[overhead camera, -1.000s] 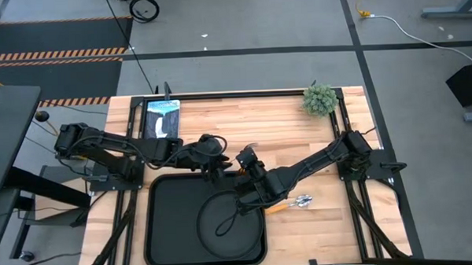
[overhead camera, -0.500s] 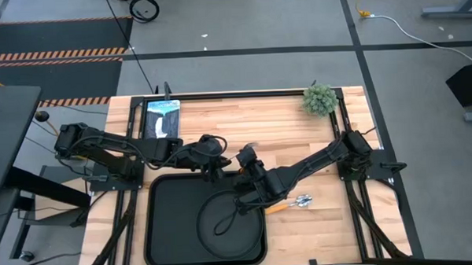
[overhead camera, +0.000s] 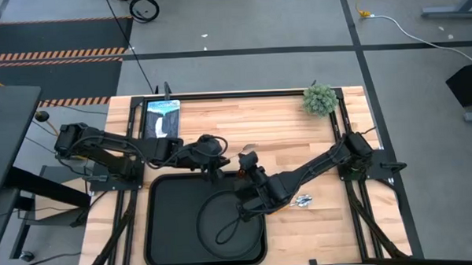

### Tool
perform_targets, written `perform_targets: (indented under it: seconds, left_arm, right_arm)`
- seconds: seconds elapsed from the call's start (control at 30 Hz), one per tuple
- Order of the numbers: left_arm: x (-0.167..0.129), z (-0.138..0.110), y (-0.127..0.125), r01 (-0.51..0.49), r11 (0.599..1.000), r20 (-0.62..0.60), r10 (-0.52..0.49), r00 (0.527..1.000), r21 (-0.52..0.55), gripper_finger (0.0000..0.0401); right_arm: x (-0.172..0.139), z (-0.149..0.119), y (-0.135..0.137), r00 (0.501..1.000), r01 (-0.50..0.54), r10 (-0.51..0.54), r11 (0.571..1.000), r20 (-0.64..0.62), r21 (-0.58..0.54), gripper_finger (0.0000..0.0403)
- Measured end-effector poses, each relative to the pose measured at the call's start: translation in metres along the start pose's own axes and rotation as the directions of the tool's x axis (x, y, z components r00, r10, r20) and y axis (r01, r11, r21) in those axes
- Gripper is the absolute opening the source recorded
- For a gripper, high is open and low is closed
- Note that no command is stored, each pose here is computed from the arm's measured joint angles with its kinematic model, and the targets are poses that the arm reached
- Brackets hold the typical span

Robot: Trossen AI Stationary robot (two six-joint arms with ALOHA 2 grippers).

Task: Pick and place plate/cup/fork/spoon on tray
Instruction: Put the orange fork on the black serving tray

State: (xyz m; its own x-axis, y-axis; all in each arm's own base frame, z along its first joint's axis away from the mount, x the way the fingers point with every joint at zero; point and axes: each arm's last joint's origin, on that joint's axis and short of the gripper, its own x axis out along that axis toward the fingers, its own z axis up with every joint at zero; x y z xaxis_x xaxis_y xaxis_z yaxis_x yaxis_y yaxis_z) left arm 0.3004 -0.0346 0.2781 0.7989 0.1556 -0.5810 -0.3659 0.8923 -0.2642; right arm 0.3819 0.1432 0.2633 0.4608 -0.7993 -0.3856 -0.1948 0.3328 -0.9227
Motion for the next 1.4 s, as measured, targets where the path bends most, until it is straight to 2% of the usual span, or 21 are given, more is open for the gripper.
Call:
perform_targets:
  seconds: [0.27,0.43,0.57,0.73,0.9,1.07,1.23,1.4]
  left_arm:
    - [-0.004,-0.018,-0.004,-0.082,0.994,-0.081,0.088,0.993,0.073,0.0008]
    - [-0.005,-0.044,-0.011,-0.127,0.990,-0.090,0.133,0.987,0.066,0.0008]
    - [-0.005,-0.078,-0.021,-0.133,0.991,-0.053,0.133,0.990,0.006,0.0009]
    - [-0.014,-0.113,-0.028,-0.152,0.984,-0.009,0.152,0.988,-0.094,0.0010]
    - [-0.032,-0.138,-0.047,-0.083,0.968,0.072,0.102,0.992,-0.235,0.0010]
    - [-0.051,-0.162,-0.064,0.011,0.930,0.157,0.050,0.986,-0.368,0.0010]
    - [-0.059,-0.192,-0.079,0.086,0.871,0.179,0.003,0.984,-0.484,0.0011]
    - [-0.055,-0.224,-0.094,0.147,0.802,0.189,-0.043,0.981,-0.579,0.0011]
  right_arm:
    - [-0.029,-0.021,-0.004,1.000,0.010,-0.009,0.995,-0.012,0.100,0.0181]
    - [-0.039,-0.052,-0.020,0.996,0.025,-0.004,0.971,-0.088,0.237,0.0181]
    - [-0.045,-0.068,-0.028,0.999,0.021,-0.004,0.942,-0.049,0.334,0.0180]
    - [-0.045,-0.099,-0.031,0.998,0.057,-0.038,0.915,-0.056,0.400,0.0180]
    - [-0.042,-0.125,-0.023,0.999,0.051,-0.036,0.866,-0.042,0.497,0.0180]
    - [-0.037,-0.137,-0.009,1.000,0.016,-0.019,0.846,0.000,0.532,0.0180]
    - [-0.035,-0.138,-0.001,0.999,-0.045,0.023,0.855,0.048,0.516,0.0180]
    - [-0.040,-0.135,0.002,0.996,-0.070,0.034,0.881,0.087,0.468,0.0180]
